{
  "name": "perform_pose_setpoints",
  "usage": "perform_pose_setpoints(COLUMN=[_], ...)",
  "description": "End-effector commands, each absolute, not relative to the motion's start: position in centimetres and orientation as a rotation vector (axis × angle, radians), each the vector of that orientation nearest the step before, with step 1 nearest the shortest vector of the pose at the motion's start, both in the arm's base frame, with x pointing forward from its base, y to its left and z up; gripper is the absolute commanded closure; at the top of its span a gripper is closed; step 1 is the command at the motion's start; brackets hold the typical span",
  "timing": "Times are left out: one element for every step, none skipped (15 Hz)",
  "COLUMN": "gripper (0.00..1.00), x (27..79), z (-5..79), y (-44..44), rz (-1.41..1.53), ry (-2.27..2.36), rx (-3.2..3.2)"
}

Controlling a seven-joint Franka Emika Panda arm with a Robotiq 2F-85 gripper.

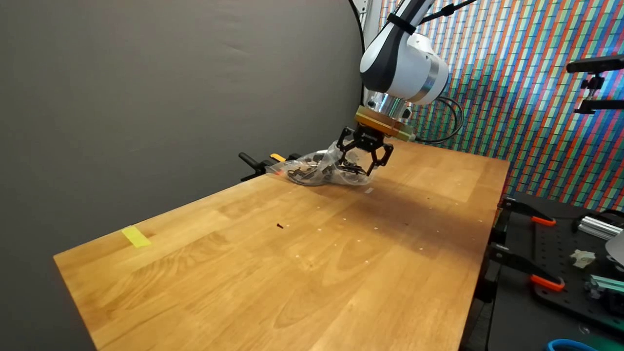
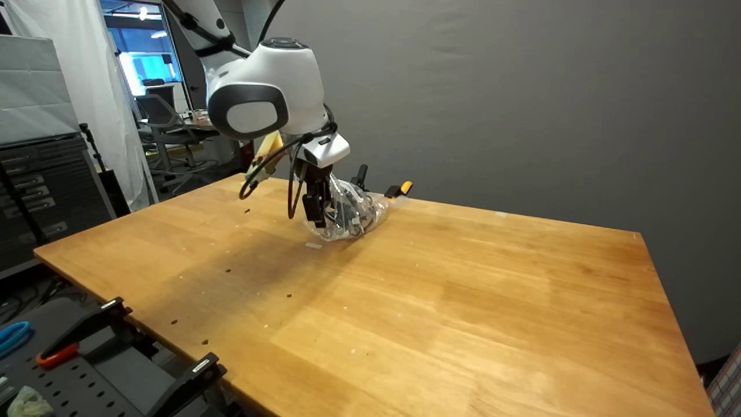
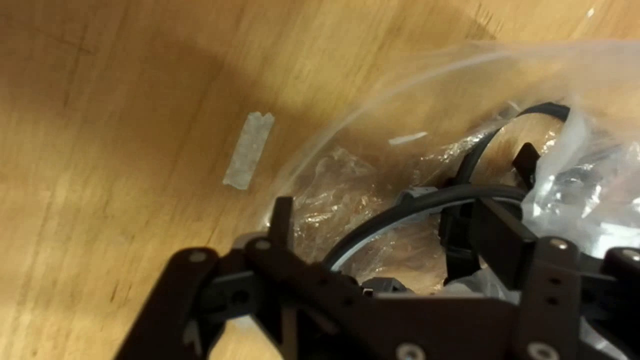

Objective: Remove the cables from the plastic bag and put them on the table

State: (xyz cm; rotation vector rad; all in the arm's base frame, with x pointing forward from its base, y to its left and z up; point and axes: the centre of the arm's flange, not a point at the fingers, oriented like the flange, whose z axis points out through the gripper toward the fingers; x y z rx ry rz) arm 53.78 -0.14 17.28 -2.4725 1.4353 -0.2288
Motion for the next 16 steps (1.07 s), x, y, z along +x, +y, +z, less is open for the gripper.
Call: perform_pose_setpoints(gripper=[0.42,0.51,0.58,0.65,0.73,0.80,0.89,0.95,0.99,1.00,1.00,0.98,0.98,0.98,0.98,0.98], x=[54.9,54.9,55.0,54.8,54.8,54.7,54.6,54.5,54.4,54.2,54.1,53.7,53.3,52.8,52.4,51.7], z=[17.0,17.1,17.2,17.4,17.5,17.5,17.5,17.4,17.5,17.6,17.8,18.2,18.5,19.1,19.5,20.1], y=[-0.9,-1.2,-1.4,-1.5,-1.7,-1.8,-1.9,-2.0,-2.0,-1.9,-1.7,-1.4,-1.0,-0.4,0.0,0.5], rz=[-0.296,-0.310,-0.324,-0.332,-0.345,-0.344,-0.342,-0.339,-0.337,-0.330,-0.316,-0.302,-0.293,-0.278,-0.270,-0.247], ry=[1.457,1.466,1.472,1.478,1.487,1.490,1.495,1.499,1.499,1.496,1.488,1.479,1.470,1.451,1.435,1.408], rx=[-2.443,-2.441,-2.440,-2.435,-2.433,-2.429,-2.428,-2.425,-2.425,-2.431,-2.437,-2.446,-2.461,-2.481,-2.505,-2.536])
